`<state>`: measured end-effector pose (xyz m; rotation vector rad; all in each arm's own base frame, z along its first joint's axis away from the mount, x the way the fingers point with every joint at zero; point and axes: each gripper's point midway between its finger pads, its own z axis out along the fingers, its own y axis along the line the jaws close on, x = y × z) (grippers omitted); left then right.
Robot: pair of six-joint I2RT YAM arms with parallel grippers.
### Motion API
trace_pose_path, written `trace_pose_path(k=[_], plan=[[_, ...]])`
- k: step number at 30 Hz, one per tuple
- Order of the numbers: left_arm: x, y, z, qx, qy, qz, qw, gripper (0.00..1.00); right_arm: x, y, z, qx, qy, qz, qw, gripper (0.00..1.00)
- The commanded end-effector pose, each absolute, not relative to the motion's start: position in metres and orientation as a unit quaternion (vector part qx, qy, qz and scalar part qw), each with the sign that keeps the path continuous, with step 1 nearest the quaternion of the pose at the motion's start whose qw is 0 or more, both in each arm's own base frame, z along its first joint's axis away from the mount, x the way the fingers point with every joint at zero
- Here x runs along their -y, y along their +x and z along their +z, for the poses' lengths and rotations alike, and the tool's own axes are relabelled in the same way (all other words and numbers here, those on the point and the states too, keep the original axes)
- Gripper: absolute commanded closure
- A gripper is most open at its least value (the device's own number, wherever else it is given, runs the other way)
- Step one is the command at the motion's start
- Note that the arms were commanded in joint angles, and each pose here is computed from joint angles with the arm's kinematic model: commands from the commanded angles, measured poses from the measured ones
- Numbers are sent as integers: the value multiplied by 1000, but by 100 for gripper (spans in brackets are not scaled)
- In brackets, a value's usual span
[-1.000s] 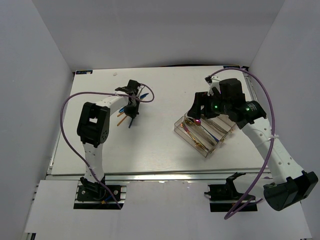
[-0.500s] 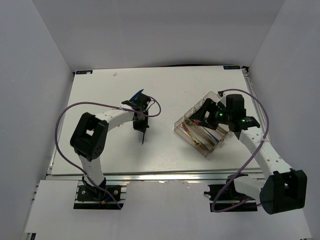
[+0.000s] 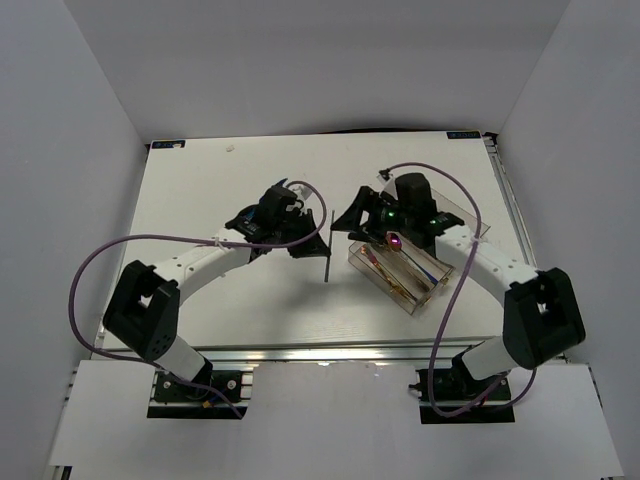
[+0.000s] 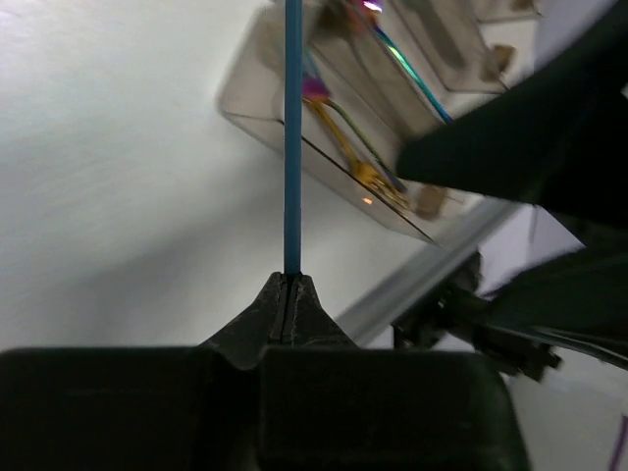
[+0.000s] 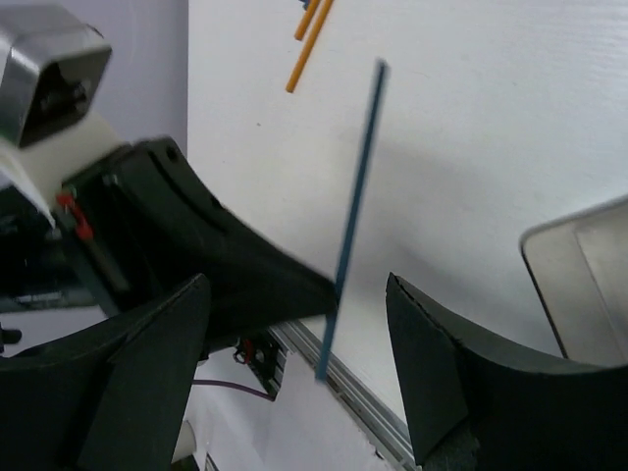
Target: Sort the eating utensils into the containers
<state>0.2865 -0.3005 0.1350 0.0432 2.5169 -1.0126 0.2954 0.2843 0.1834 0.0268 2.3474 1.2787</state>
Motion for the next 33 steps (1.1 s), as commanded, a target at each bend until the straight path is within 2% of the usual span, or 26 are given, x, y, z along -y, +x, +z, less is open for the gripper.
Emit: trace_pose_path(k=[1,8,11,12,13,14,16,17,18,19,20,21,22,23,24,25,26,27,29,30,32,33], plan=[[327,273,194,-853,40,-467,229,100,-305,319,217,-827,-23,484,284,23],[331,269,222,-831,36,-499,244,100,-313,331,195,-853,-24,446,269,27],[331,271,226,-828,33,-502,248,100,-322,324,199,-846,-41,463,263,59],[331,272,228,-827,35,-502,252,100,-325,320,204,-840,-53,475,259,90],[329,272,223,-835,30,-491,246,100,-326,319,206,-836,-59,480,260,100],[327,274,221,-839,33,-481,251,100,-327,318,209,-833,-65,482,263,100],[323,280,223,-852,29,-455,256,64,-314,326,205,-850,-69,445,275,100],[320,284,225,-856,37,-441,269,51,-308,333,199,-859,-73,423,278,100],[319,289,240,-853,40,-436,285,25,-297,352,211,-860,-95,387,319,100],[310,289,238,-865,33,-410,287,11,-280,370,203,-872,-93,353,326,100],[304,291,242,-869,31,-395,296,2,-262,371,192,-894,-94,314,307,100],[297,293,243,-876,33,-374,304,2,-244,399,214,-890,-120,261,355,100],[280,295,240,-892,16,-331,308,2,-228,411,215,-898,-128,216,360,100],[270,295,239,-899,14,-307,312,2,-200,415,187,-930,-128,149,312,100],[260,293,234,-908,8,-283,308,2,-168,433,187,-936,-124,52,324,100],[246,284,220,-925,3,-251,286,2,-152,452,213,-923,-159,-8,351,100],[237,282,216,-928,5,-231,291,2,-136,460,194,-927,-179,-64,324,100],[231,276,211,-933,5,-223,284,2,-112,471,201,-916,-174,-136,336,100],[218,260,192,-944,6,-204,261,2,-86,471,195,-897,-203,-204,334,100],[213,255,194,-942,5,-205,266,2,-69,484,212,-871,-184,-267,369,100],[205,243,184,-948,5,-196,251,2,-57,481,212,-849,-235,-302,364,100],[202,238,183,-949,8,-194,248,2,-58,496,227,-824,-231,-317,408,100]])
